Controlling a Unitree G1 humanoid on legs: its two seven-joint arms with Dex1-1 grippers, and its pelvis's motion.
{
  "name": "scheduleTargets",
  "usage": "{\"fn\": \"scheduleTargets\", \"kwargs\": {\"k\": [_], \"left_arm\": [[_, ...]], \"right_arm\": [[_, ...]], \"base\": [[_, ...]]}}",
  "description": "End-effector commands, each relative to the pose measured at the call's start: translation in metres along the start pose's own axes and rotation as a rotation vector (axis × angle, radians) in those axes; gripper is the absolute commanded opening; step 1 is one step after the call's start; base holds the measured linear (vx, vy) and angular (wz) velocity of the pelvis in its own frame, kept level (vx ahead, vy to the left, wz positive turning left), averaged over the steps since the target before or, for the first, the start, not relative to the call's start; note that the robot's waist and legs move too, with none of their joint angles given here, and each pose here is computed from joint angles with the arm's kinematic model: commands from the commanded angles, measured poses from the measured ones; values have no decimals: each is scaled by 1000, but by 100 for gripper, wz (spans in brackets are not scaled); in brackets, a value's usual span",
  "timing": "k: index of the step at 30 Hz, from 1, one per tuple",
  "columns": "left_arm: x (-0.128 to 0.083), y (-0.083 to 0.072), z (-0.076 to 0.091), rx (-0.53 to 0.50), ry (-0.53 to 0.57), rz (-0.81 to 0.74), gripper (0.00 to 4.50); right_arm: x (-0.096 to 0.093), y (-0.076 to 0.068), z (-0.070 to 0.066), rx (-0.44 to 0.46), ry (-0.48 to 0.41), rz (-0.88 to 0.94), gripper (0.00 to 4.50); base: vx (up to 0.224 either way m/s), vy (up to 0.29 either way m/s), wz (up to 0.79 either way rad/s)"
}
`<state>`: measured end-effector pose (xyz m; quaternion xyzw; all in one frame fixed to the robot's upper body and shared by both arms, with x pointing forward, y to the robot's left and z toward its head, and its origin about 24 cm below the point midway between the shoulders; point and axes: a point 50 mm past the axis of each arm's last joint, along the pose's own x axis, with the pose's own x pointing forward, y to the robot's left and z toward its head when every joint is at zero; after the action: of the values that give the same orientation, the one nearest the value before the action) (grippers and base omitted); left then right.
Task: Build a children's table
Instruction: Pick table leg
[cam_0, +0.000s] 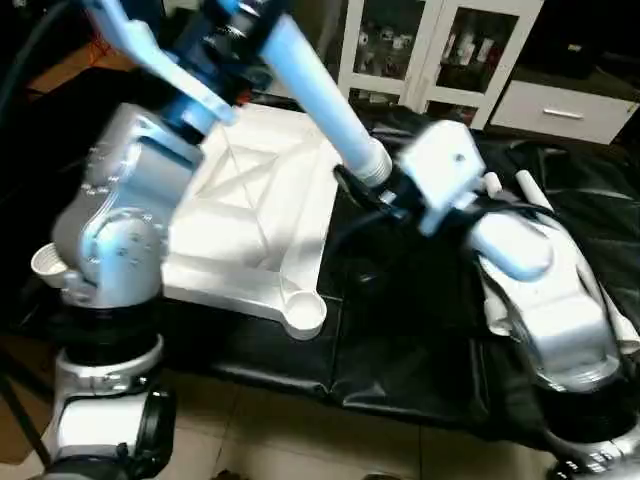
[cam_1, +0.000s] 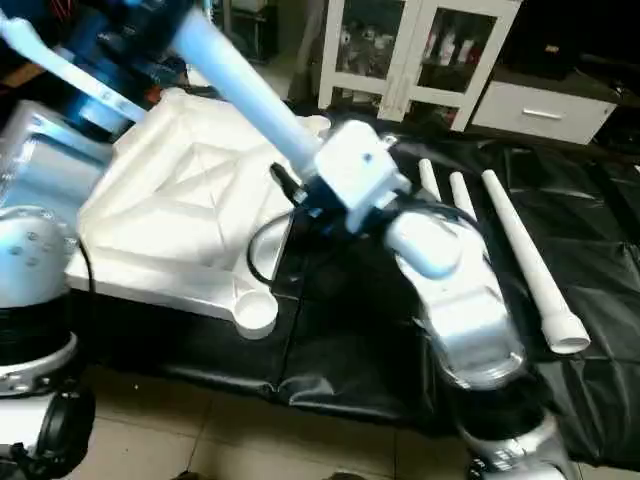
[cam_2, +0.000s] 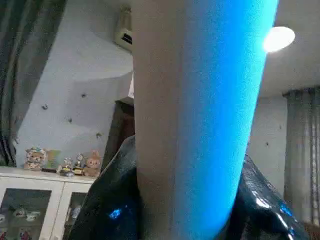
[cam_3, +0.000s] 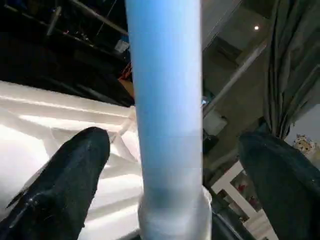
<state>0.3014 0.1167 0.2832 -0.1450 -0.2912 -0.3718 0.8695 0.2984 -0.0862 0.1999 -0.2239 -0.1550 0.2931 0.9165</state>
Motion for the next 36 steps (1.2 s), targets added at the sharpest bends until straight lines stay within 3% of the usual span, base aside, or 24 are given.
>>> {"fn": "scheduleTargets", "kwargs": {"k": [1, 13, 23, 36], "left_arm": [[3, -10, 4, 30, -22, -52, 166], [0, -15, -1, 81, 23, -130, 166], [-1, -22, -8, 75, 50, -179, 166], [2, -23, -5, 93, 34, -171, 166]], "right_arm": [[4, 0, 0, -20, 15, -14, 450], [16, -7, -9, -74, 71, -83, 450], [19, 2, -8, -85, 40, -12, 450], [18, 6, -16, -91, 72, 30, 325]], "base": [[0, 0, 0], [0, 0, 0], [0, 0, 0], [0, 0, 0]]}}
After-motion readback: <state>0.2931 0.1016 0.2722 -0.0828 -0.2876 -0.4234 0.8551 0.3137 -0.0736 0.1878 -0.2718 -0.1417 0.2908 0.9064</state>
